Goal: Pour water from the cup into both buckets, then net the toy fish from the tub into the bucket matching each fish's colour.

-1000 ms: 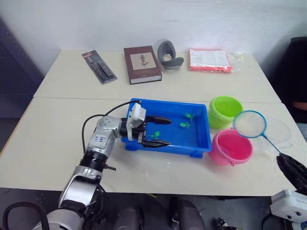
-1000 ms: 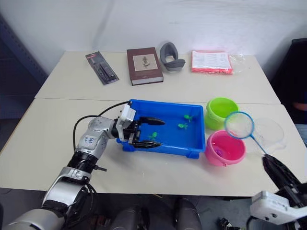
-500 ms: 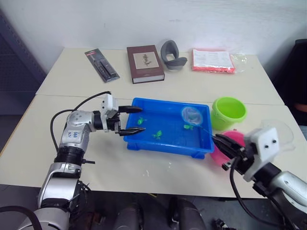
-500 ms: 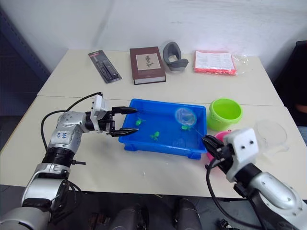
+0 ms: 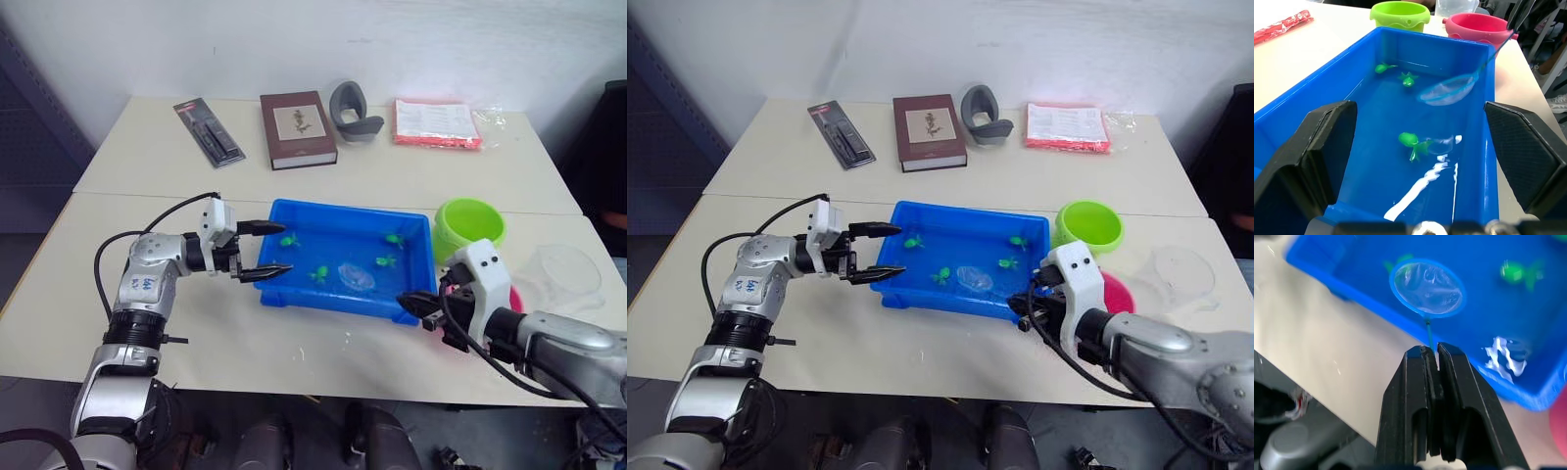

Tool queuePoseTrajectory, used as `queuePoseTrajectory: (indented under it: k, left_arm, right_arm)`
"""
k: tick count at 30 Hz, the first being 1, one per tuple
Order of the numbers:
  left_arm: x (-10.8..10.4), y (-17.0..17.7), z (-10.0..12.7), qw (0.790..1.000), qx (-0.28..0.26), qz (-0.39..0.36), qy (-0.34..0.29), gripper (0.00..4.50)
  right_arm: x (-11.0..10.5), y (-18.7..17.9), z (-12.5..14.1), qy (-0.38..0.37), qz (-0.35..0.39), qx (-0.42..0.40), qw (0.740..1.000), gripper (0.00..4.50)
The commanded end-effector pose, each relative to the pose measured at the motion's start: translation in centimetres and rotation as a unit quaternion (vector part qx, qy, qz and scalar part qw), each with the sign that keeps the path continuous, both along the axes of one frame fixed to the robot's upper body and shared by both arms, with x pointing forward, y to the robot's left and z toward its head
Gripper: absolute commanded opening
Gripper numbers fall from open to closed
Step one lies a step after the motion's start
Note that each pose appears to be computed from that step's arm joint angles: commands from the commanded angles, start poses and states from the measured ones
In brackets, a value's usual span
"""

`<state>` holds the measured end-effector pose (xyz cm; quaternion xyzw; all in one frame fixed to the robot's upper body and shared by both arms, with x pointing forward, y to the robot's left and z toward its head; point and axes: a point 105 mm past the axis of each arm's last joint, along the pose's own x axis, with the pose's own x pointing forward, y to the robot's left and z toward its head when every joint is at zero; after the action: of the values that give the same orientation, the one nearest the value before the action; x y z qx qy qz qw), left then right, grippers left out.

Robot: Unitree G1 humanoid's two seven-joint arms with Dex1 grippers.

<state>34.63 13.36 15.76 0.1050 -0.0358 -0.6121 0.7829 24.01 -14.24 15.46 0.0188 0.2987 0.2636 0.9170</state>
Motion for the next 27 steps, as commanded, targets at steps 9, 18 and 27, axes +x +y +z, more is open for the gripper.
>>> queuePoseTrajectory:
  k: [9,18,27]
  left_arm:
    - [-0.5,0.4,1.1,0.999,0.027,-0.031,-0.008,4.47]
    - [-0.3,0.2,1.1,0.999,0.033,-0.033,-0.011,4.47]
    - [0.0,0.0,1.2,0.999,0.033,-0.037,-0.017,4.47]
  right_arm:
    - [3.4,-2.3,-0.2,-0.051,-0.045,-0.089,0.994,0.00]
    - [4.0,-1.8,0.5,-0.151,-0.006,-0.128,0.980,0.00]
    - [0.8,-0.7,3.1,-0.263,0.071,-0.120,0.955,0.00]
